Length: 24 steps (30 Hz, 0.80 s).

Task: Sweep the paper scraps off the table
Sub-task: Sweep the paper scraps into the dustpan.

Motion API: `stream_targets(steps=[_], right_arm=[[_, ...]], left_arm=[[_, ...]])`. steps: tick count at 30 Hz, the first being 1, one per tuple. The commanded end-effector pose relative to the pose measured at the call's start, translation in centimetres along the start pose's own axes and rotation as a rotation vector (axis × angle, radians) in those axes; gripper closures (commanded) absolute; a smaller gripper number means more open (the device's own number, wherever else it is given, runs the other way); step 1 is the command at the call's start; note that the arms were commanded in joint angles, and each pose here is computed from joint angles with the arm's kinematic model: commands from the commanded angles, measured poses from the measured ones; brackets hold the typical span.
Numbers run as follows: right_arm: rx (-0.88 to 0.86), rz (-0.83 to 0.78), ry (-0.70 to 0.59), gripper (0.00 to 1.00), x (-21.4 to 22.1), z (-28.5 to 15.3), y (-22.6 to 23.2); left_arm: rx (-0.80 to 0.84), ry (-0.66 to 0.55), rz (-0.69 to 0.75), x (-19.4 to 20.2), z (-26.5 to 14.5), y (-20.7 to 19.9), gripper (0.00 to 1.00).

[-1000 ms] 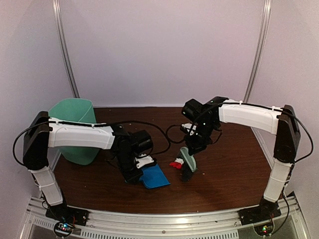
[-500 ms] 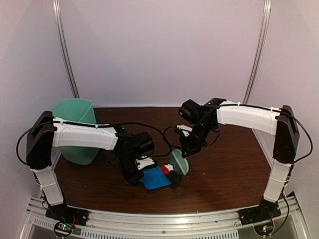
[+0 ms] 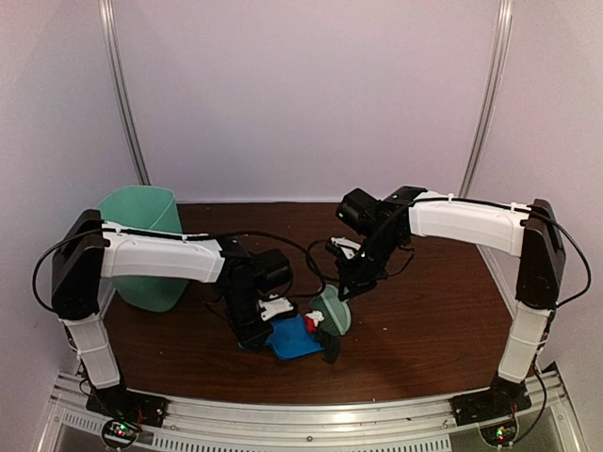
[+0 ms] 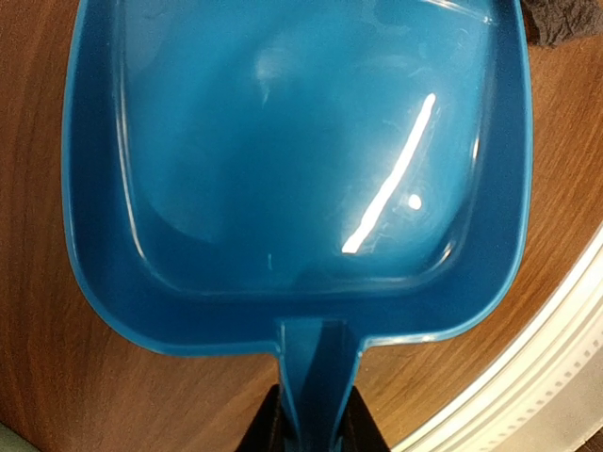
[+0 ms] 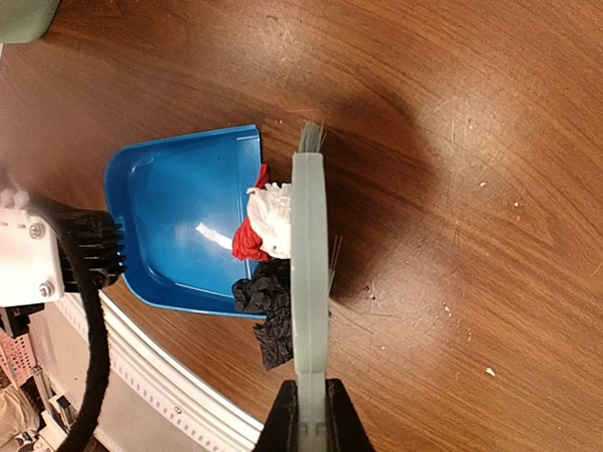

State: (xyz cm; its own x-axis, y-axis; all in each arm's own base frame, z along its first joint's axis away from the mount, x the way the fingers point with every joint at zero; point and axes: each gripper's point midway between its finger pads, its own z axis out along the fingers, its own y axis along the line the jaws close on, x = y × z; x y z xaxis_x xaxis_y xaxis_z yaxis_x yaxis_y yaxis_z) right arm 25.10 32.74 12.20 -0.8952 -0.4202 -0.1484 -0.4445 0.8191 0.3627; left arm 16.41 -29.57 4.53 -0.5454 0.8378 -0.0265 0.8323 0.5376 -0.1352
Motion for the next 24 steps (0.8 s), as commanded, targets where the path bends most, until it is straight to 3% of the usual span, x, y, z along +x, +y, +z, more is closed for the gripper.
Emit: stream_targets(steps=[1,16,24], right_arm=[[-0.003,0.006,0.025,1.0,1.1,0.0,0.4],[-0.029,-0.007,-0.059,1.0,1.6,-3.9,1.3],[-0.23,-0.022,-0.111,1.0,1.9,-5.0,4.5]], left_arm=[[0.021,-0.028,-0.012,-0.7,-0.6,-0.3,1.0],[0.026,-0.064,-0.04,-0.6,-1.1,-0.7,1.0],[0.036,-0.086,-0.036,-1.0,-1.4,-1.8,1.0]])
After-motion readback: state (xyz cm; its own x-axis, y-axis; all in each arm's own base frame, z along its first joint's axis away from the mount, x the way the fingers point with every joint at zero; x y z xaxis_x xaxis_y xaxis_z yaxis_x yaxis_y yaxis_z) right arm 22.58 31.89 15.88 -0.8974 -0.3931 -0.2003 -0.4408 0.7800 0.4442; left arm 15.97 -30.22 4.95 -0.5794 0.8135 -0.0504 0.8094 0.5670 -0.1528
